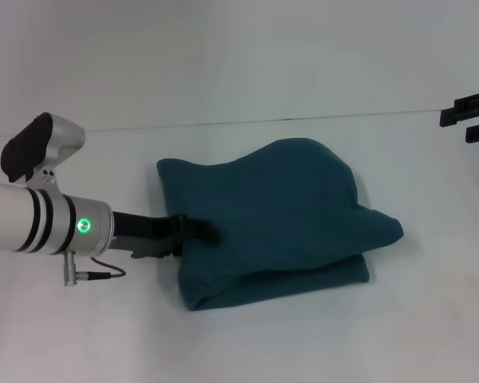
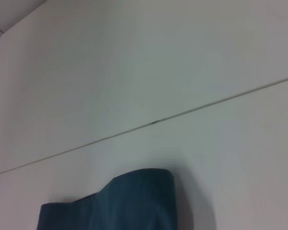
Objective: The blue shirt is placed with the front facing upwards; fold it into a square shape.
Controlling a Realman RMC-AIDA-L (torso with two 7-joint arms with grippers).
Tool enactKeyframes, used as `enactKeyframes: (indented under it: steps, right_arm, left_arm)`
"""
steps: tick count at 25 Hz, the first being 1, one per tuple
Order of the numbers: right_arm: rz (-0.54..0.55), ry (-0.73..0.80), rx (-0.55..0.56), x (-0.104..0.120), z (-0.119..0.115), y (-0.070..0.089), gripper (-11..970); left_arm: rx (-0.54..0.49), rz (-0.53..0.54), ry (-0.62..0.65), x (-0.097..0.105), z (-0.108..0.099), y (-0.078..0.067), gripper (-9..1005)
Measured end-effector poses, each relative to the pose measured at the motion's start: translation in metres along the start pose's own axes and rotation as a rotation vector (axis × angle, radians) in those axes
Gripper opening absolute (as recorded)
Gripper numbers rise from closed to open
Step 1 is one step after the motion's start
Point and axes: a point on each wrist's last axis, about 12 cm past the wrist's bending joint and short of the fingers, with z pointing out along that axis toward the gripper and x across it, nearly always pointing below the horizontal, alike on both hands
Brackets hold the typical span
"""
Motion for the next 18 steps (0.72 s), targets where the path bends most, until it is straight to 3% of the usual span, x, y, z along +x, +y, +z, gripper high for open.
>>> enactKeyframes:
  steps: [9, 18]
  right_arm:
    - [0.0, 0.002, -0.01, 0.002, -0.001, -0.001, 654]
    - [-0.001, 0.001, -0.01, 0.002, -0.001, -0.001, 654]
  left_arm:
    - [0.032, 0.013, 0.003, 0.0, -0.004, -0.005, 670]
    - [0.096, 0.011, 0.036, 0.004, -0.006, -0.012, 318]
